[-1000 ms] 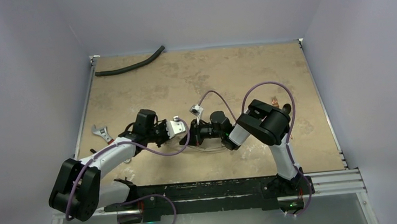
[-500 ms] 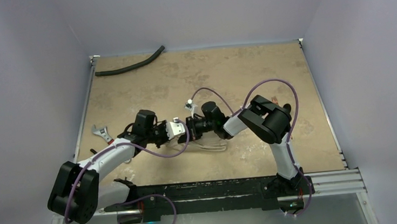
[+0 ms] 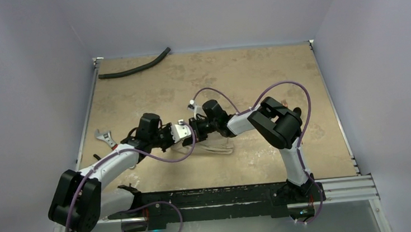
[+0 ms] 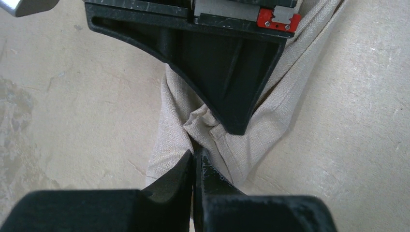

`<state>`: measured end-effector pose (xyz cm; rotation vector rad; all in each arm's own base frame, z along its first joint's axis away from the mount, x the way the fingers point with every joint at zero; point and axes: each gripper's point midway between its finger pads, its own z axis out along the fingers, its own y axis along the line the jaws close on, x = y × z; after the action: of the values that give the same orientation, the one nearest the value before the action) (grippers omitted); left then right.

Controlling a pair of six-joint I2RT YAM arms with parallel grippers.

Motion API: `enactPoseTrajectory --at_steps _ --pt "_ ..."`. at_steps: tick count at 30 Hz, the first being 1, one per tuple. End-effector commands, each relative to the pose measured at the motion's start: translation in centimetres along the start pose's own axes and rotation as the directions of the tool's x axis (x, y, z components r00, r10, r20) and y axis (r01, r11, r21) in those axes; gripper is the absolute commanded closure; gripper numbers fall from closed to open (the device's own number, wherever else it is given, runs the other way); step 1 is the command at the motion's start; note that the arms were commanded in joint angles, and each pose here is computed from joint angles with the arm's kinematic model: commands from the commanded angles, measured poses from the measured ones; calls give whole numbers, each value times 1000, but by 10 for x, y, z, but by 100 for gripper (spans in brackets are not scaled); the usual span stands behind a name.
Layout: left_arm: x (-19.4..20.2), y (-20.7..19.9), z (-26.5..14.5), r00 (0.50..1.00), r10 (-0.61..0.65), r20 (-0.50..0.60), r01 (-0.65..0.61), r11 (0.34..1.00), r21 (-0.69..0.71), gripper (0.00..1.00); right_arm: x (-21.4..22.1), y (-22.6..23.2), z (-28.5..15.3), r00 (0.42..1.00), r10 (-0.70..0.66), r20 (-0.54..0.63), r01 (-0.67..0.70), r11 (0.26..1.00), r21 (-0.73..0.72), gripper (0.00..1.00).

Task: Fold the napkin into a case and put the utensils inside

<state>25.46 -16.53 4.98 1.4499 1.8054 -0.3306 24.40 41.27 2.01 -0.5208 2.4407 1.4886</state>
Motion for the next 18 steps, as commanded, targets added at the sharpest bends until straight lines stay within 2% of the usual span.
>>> enactPoseTrajectory --at_steps 1,8,11,18 --pt "-14 13 -5 999 -10 47 13 998 -62 100 39 -72 -4 996 82 -46 -68 965 254 100" --pt "-20 16 -10 998 -27 56 31 997 -76 100 43 -80 -7 993 87 -75 -61 953 298 100" --pt "-23 5 -9 997 -6 75 7 1000 -23 100 44 -80 -5 991 96 -94 -64 952 300 100" --pt "-6 -8 -4 996 81 36 -81 997 7 100 39 -69 -5 987 107 -121 -68 956 287 100"
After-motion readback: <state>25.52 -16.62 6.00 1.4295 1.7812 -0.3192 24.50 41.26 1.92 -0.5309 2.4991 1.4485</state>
